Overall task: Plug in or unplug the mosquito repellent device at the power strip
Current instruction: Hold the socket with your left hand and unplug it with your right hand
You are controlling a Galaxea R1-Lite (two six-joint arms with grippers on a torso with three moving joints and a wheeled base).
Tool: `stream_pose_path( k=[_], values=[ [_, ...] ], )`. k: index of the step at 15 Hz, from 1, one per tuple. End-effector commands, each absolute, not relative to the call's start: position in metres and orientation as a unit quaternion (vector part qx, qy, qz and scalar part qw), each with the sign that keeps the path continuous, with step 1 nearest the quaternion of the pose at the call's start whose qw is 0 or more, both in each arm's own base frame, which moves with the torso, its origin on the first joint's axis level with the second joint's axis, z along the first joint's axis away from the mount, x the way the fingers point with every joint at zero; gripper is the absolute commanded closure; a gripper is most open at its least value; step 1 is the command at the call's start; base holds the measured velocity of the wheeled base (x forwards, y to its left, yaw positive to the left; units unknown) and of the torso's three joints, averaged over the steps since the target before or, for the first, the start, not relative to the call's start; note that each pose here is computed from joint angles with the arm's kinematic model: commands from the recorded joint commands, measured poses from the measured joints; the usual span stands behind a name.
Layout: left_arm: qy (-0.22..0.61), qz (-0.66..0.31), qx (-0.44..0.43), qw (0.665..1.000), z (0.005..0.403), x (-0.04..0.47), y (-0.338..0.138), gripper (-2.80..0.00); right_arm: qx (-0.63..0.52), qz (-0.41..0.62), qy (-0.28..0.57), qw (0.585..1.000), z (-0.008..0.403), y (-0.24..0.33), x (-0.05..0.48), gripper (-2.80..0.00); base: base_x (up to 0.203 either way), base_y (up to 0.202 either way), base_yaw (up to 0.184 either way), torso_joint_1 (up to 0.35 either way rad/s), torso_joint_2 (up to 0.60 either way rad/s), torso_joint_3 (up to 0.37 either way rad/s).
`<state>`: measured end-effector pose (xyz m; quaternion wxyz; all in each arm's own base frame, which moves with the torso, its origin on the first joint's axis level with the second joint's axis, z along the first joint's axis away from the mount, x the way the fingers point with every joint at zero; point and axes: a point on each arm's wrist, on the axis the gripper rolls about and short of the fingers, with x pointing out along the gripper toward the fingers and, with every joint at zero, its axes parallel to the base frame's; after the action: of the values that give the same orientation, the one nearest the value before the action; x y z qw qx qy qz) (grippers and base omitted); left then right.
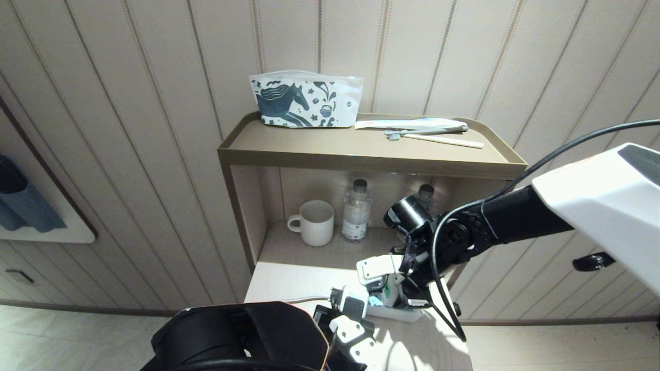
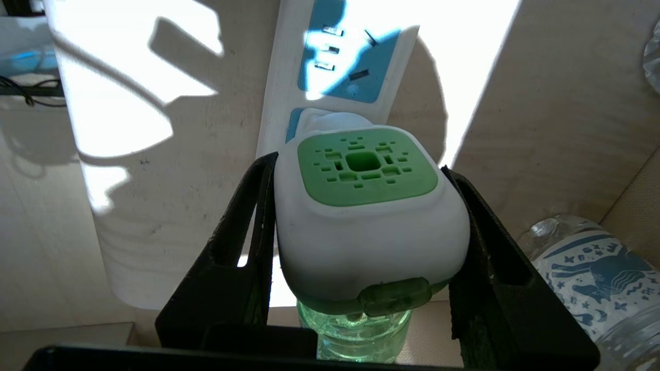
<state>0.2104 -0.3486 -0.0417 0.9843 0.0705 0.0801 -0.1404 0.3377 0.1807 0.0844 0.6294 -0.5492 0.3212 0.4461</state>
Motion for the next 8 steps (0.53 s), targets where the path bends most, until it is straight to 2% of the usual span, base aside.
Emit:
stream_pose_path(
  k=[1, 8],
  values=[
    [0.069, -0.139, 0.059, 0.986, -0.036, 0.200, -0.344, 0.00, -0.548, 0.443, 0.315, 0.636, 0.089, 0.180, 0.340, 0.00, 0.000, 0.000, 0.000, 0.000, 0.00, 0.000],
    [0.069, -0.112, 0.041, 0.991, -0.013, 0.195, -0.309, 0.00, -0.548, 0.444, 0.317, 0.634, 0.088, 0.180, 0.339, 0.00, 0.000, 0.000, 0.000, 0.000, 0.00, 0.000]
  ],
)
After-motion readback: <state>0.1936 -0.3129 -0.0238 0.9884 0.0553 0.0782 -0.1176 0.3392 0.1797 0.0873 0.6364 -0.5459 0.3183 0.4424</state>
